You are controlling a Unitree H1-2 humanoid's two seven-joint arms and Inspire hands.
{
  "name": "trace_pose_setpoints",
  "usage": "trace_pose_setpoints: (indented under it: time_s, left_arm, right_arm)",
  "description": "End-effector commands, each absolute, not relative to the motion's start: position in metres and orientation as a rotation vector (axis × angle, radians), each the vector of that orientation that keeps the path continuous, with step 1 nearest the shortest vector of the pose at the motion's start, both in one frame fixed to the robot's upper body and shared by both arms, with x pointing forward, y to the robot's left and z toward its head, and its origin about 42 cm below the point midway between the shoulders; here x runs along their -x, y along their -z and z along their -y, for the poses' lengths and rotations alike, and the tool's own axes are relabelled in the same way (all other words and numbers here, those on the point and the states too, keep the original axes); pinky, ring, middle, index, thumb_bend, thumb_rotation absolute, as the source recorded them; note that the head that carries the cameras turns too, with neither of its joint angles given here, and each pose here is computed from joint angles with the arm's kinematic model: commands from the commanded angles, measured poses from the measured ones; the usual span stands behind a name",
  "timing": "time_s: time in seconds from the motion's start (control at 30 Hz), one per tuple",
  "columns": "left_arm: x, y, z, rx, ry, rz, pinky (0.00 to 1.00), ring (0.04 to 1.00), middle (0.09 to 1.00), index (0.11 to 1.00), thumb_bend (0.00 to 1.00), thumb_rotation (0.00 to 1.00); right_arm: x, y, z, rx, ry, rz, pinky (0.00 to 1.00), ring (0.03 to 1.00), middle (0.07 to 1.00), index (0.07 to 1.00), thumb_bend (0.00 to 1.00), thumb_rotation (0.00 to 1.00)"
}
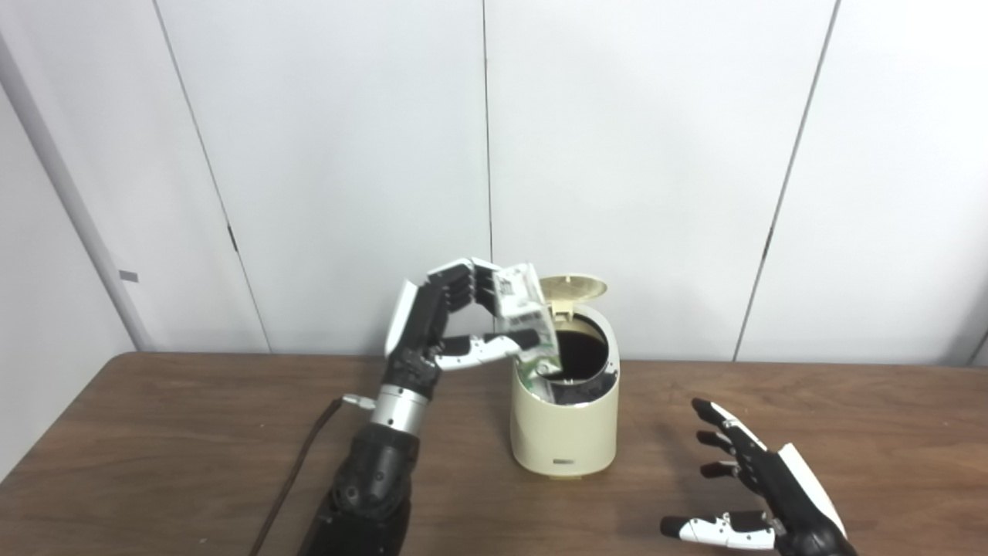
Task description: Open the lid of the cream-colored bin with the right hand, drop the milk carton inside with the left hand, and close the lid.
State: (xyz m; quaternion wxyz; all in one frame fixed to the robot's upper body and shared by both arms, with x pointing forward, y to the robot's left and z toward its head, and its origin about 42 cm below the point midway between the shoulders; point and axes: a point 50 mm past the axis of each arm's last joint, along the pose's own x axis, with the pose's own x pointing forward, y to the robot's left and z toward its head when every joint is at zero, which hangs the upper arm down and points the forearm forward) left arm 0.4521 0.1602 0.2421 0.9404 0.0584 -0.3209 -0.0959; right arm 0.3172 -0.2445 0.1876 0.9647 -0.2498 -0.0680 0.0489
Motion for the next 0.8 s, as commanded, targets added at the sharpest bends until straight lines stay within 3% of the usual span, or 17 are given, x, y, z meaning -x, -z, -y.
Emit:
trace_pose_setpoints:
  time_s: [0.0,0.33,0.77]
  left_arm:
    - [-0.462,-0.279,-0.151,-0.114,0.195,0.771,0.48,0.447,0.499,0.519,0.5,0.0]
    - [-0.469,-0.275,-0.139,-0.141,0.188,0.747,0.48,0.45,0.497,0.513,0.5,0.0]
    - [-0.476,-0.271,-0.129,-0.243,0.067,0.779,0.49,0.453,0.494,0.51,0.5,0.0]
  right_arm:
    - [-0.323,-0.207,0.242,0.509,-0.083,0.249,0.69,0.867,0.928,0.91,0.75,0.13]
    - [-0.321,-0.205,0.243,0.529,-0.08,0.244,0.69,0.858,0.924,0.908,0.75,0.16]
    - [-0.318,-0.204,0.242,0.534,-0.081,0.235,0.69,0.854,0.922,0.905,0.76,0.17]
